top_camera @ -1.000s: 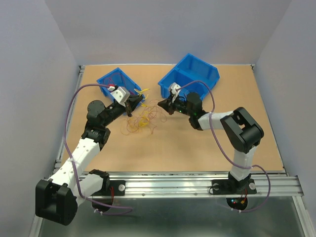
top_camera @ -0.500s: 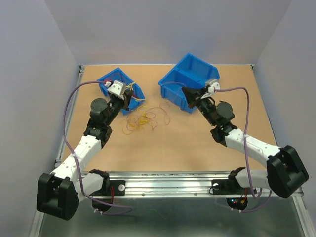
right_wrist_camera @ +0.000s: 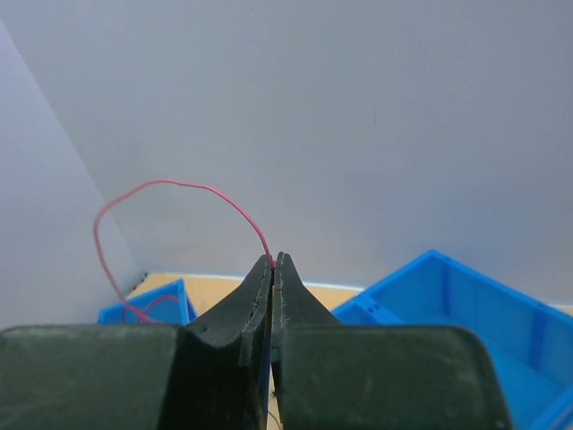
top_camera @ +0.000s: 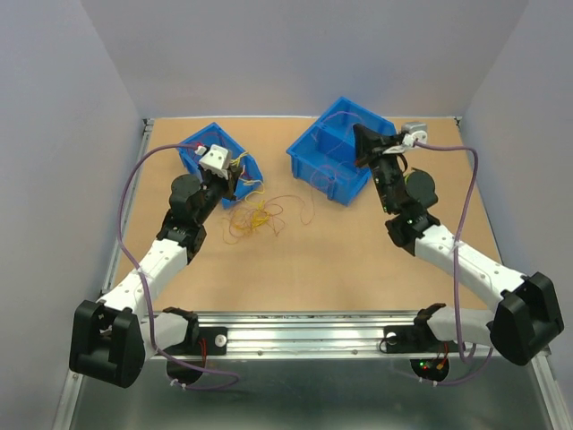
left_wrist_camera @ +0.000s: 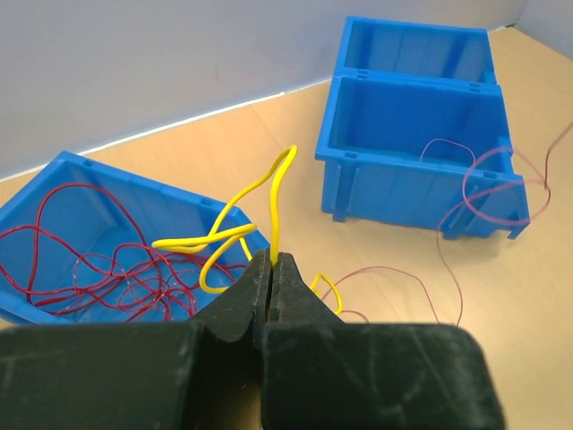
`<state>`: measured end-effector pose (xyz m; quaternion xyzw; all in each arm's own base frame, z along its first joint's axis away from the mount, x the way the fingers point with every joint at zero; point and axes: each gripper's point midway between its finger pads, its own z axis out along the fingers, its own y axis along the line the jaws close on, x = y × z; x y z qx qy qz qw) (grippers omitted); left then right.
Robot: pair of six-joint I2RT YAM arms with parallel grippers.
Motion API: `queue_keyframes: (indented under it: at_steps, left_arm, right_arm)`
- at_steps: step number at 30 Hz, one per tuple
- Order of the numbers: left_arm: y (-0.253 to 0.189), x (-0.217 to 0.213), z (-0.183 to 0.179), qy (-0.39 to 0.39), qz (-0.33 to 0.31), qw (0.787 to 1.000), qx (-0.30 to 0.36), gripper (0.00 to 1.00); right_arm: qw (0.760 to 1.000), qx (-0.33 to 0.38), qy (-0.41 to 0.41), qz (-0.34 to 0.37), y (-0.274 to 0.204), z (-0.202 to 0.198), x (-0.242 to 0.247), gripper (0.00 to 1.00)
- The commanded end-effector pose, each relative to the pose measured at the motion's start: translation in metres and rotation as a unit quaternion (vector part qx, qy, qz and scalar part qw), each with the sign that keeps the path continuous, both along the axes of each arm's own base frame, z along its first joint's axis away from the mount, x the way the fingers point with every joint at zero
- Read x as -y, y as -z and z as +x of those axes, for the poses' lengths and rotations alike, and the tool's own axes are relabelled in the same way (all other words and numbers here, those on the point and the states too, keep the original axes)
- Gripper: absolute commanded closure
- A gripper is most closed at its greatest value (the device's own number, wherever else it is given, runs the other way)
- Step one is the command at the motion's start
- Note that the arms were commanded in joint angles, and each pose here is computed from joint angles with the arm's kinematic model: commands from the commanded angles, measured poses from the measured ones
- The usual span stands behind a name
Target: Untangle the cables
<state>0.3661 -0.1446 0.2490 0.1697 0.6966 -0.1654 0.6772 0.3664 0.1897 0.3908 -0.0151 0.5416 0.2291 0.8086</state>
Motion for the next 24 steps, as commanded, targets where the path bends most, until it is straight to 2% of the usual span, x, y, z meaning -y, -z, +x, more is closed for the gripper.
queue_keyframes:
  at_steps: [1, 10, 16, 19, 23, 24]
  left_arm:
    - [-0.040, 0.003, 0.003, 0.003, -0.012, 0.999, 0.053, 1.00]
    - [-0.040, 0.007, 0.001, 0.015, -0.012, 0.998, 0.054, 1.00]
    - [-0.039, 0.008, 0.001, 0.018, -0.011, 0.998, 0.054, 1.00]
    - [-0.036, 0.009, 0.001, 0.021, -0.010, 0.998, 0.050, 1.00]
    - [-0.033, 0.013, 0.002, 0.033, -0.007, 0.998, 0.045, 1.00]
    - [-0.030, 0.015, 0.002, 0.038, -0.006, 0.998, 0.042, 1.00]
  right_arm:
    - [0.998, 0.045, 0.025, 0.025, -0.063, 0.006, 0.005, 0.99]
    - [0.992, 0.101, 0.033, 0.064, -0.139, -0.002, 0.013, 1.00]
    - [0.990, 0.114, 0.050, 0.070, -0.176, 0.000, 0.018, 1.00]
    - [0.985, 0.146, 0.049, 0.083, -0.220, -0.011, 0.023, 0.99]
    - [0.981, 0.168, 0.039, 0.086, -0.255, -0.014, 0.020, 0.99]
    - [0.976, 0.193, 0.035, 0.095, -0.283, -0.027, 0.025, 0.99]
